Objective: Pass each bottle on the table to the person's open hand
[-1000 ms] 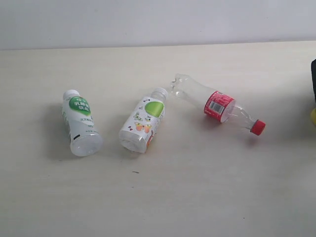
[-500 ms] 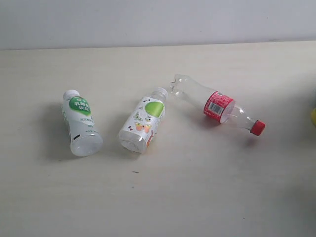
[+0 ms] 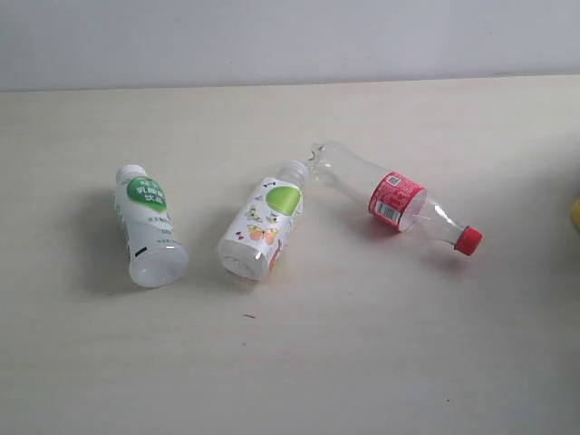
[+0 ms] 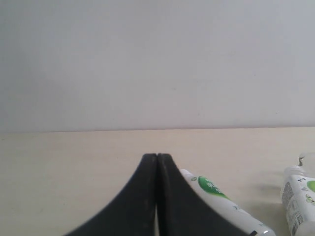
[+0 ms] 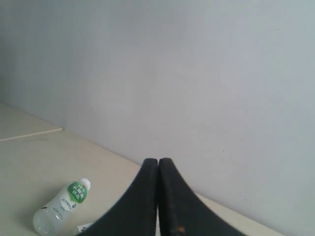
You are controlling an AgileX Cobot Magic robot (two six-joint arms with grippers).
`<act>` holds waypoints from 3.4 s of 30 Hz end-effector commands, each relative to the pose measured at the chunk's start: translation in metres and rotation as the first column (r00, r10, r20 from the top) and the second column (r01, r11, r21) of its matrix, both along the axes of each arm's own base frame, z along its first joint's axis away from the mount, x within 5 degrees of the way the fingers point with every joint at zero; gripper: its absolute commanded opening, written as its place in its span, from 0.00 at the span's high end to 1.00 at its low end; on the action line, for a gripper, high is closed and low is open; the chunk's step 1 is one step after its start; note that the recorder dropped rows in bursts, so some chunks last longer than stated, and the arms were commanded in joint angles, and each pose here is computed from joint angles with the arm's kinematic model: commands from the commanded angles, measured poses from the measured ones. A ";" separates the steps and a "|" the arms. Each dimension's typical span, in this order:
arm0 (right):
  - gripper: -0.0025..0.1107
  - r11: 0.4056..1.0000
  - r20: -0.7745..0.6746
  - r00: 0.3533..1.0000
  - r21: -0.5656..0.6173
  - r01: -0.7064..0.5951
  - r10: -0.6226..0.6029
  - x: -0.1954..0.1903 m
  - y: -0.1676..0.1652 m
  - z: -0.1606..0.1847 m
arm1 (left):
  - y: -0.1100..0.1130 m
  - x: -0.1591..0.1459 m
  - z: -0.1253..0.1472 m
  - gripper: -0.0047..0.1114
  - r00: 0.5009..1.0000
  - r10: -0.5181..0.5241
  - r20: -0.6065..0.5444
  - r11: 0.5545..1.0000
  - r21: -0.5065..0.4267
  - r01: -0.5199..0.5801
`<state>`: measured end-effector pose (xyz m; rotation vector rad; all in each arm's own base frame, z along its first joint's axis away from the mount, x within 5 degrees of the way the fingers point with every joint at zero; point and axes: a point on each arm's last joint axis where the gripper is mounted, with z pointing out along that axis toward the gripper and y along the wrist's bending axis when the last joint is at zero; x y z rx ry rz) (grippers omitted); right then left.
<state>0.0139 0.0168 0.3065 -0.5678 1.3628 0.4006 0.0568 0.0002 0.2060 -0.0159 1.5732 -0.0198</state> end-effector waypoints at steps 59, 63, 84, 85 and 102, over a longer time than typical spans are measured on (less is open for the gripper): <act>0.98 1.000 0.031 0.999 -0.017 0.013 -0.013 0.000 -0.001 0.000 | 0.000 0.000 0.000 0.96 1.000 0.002 0.010 1.000 -0.006 -0.002; 0.98 0.999 0.043 0.999 -0.044 0.028 -0.026 0.001 -0.002 0.000 | 0.000 0.000 0.000 0.96 1.000 0.002 0.010 1.000 -0.006 -0.002; 0.98 0.837 -0.544 0.785 -0.543 -0.060 -0.297 0.105 0.049 0.010 | 0.000 0.000 0.000 0.96 1.000 0.002 0.010 1.000 -0.006 -0.002; 0.97 0.816 -0.579 0.753 -0.570 -0.099 -0.313 0.115 0.056 0.007 | 0.000 0.000 0.000 0.96 1.000 0.002 0.010 1.000 -0.006 -0.002; 0.44 0.462 -0.550 0.536 -0.834 -0.303 -0.641 0.226 0.102 -0.115 | 0.000 0.000 0.000 0.96 1.000 0.002 0.010 1.000 -0.006 -0.002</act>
